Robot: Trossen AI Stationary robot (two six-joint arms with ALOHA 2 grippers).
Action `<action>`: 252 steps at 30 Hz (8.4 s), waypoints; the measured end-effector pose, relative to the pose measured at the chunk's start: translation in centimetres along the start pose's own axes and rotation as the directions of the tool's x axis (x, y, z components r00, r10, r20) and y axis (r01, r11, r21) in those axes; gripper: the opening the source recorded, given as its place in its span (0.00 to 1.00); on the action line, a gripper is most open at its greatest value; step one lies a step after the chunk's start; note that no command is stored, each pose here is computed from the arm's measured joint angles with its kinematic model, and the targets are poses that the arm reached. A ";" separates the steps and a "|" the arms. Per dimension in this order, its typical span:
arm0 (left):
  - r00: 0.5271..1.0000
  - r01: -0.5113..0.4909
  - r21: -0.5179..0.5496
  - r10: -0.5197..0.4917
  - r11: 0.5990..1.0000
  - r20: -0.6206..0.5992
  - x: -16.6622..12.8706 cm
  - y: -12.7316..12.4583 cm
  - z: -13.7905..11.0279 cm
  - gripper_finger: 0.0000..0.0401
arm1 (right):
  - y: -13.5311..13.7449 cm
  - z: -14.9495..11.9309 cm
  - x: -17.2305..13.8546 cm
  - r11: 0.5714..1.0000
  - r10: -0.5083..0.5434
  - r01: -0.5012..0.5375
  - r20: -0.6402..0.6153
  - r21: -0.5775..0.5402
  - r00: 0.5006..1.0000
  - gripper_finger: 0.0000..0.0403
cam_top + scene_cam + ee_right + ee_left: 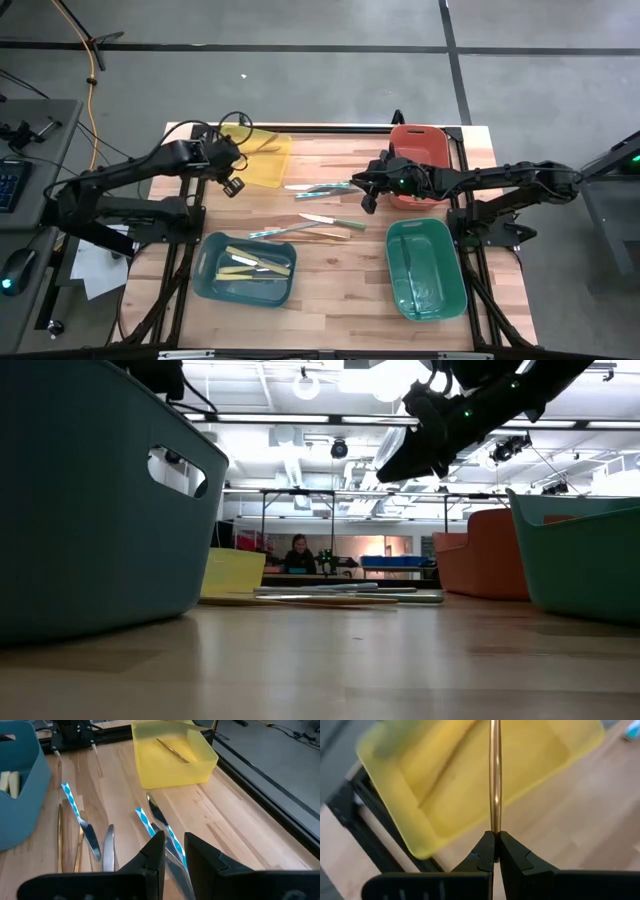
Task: Sort silverware by color (type)
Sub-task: Put the gold knife into the yellow bin, then put the patterned green knife into the green bin
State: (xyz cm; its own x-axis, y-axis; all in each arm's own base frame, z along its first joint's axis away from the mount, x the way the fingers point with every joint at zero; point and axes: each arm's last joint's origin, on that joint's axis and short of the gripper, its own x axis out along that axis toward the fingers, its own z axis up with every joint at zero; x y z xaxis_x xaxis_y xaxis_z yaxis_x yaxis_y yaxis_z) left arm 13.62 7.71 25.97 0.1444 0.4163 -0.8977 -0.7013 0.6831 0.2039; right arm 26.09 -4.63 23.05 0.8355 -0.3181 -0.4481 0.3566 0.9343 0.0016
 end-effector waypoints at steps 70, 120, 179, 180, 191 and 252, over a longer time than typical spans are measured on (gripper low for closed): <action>0.563 0.376 0.340 -0.503 0.862 0.655 0.2 -5.2 5.9 0.31 | 0.0 0.4 0.0 0.999 0.002 0.000 0.046 -0.043 0.999 0.14; 0.268 0.380 0.465 -0.576 0.800 0.772 1.4 -6.6 0.1 0.30 | -4.2 -1.7 11.9 0.942 -0.026 -0.172 -0.572 -0.289 0.820 0.40; 0.265 0.362 0.474 -0.576 0.803 0.773 0.4 -5.6 -0.9 0.30 | -2.9 1.3 6.6 0.954 0.005 -0.173 -0.569 -0.243 0.823 0.07; 0.260 0.372 0.469 -0.575 0.801 0.776 0.2 -5.4 -1.1 0.30 | -2.7 1.2 6.3 0.953 0.009 -0.177 -0.560 -0.247 0.829 0.07; 0.235 0.387 0.462 -0.570 0.798 0.787 -1.0 -3.9 -2.7 0.30 | -2.7 -1.5 4.6 0.962 0.035 -0.110 -0.287 -0.250 0.957 0.07; 0.429 0.209 0.422 -0.470 0.882 0.771 0.8 -4.2 -2.8 0.30 | -4.1 1.7 -7.2 0.859 -0.438 0.387 -0.091 -0.336 0.894 0.07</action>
State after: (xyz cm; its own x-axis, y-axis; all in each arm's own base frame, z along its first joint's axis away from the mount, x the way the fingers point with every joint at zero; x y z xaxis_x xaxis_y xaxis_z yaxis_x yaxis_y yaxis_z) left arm 14.77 3.48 23.31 0.9302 0.3200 -0.1798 -0.2940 0.9428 0.1570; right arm 19.36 -6.47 27.77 0.5529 -0.6791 -0.4828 0.4891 0.7336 -0.4719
